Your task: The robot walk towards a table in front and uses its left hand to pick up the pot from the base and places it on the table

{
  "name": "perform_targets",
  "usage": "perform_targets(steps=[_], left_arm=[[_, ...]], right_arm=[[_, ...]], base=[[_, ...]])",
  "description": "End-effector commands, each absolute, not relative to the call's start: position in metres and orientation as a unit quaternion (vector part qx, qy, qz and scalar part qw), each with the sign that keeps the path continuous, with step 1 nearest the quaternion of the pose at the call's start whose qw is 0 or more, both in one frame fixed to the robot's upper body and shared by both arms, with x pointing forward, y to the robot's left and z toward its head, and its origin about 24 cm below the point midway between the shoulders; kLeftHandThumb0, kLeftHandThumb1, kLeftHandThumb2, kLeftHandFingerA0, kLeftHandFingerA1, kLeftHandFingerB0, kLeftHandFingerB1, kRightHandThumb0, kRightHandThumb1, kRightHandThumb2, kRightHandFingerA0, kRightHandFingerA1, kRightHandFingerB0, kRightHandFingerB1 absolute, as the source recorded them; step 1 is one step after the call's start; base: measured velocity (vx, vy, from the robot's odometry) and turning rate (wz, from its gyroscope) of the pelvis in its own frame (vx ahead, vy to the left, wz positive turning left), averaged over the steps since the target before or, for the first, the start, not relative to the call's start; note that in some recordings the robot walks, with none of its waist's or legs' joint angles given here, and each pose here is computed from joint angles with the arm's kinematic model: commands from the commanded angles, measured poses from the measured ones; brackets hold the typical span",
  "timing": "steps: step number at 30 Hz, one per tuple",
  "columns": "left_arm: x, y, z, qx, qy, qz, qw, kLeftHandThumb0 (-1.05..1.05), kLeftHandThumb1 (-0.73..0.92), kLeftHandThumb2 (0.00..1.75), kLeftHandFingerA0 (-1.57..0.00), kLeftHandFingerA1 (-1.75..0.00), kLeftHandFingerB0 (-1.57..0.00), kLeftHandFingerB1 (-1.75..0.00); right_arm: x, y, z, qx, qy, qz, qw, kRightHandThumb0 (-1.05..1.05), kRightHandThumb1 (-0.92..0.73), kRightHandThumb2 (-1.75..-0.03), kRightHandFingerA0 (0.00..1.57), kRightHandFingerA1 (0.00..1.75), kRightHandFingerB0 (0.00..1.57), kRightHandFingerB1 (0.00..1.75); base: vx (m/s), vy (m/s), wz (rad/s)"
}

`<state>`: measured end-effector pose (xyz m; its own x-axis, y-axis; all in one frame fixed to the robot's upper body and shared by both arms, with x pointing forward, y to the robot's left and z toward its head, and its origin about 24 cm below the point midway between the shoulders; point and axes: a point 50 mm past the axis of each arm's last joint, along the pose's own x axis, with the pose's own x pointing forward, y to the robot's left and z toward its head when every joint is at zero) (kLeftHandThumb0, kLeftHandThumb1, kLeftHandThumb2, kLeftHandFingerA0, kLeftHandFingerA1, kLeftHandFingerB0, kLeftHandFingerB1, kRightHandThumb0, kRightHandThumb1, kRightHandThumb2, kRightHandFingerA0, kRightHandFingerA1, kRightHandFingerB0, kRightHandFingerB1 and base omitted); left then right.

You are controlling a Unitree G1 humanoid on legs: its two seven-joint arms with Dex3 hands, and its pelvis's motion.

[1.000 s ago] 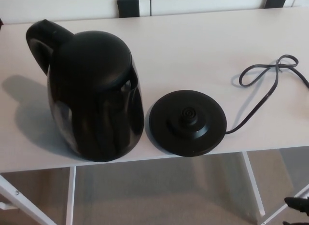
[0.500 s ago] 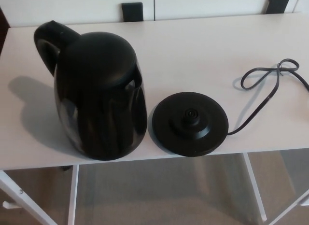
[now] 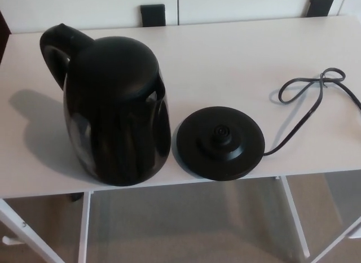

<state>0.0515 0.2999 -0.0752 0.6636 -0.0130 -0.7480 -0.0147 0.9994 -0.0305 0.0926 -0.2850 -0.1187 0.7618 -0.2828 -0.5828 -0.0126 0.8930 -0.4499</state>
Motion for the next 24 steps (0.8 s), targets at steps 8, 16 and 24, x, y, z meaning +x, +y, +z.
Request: perform_targets(steps=[8, 16, 24], left_arm=[[0.088, 0.271, -0.104, -0.066, 0.438, -0.016, 0.897, -0.53, 0.37, 0.76, -0.01, -0.25, -0.02, -0.21], [0.092, 0.278, -0.11, -0.046, 0.442, -0.018, 0.896, -0.51, 0.38, 0.78, 0.0, -0.28, 0.0, -0.24], [0.089, 0.298, -0.097, 0.003, 0.412, -0.016, 0.911, -0.49, 0.37, 0.77, 0.0, -0.35, 0.0, -0.28]], right_arm=[[0.097, -0.287, -0.116, -0.217, 0.32, -0.09, 0.918, -0.47, -0.61, -0.58, 0.51, 0.41, 0.32, 0.34], [0.103, -0.282, -0.115, -0.212, 0.31, -0.085, 0.923, -0.51, -0.6, -0.58, 0.5, 0.42, 0.31, 0.34], [0.108, -0.279, -0.115, -0.201, 0.309, -0.083, 0.926, -0.51, -0.6, -0.57, 0.51, 0.4, 0.3, 0.33]], base=[[0.0, 0.0, 0.0], [0.0, 0.0, 0.0], [0.0, 0.0, 0.0]])
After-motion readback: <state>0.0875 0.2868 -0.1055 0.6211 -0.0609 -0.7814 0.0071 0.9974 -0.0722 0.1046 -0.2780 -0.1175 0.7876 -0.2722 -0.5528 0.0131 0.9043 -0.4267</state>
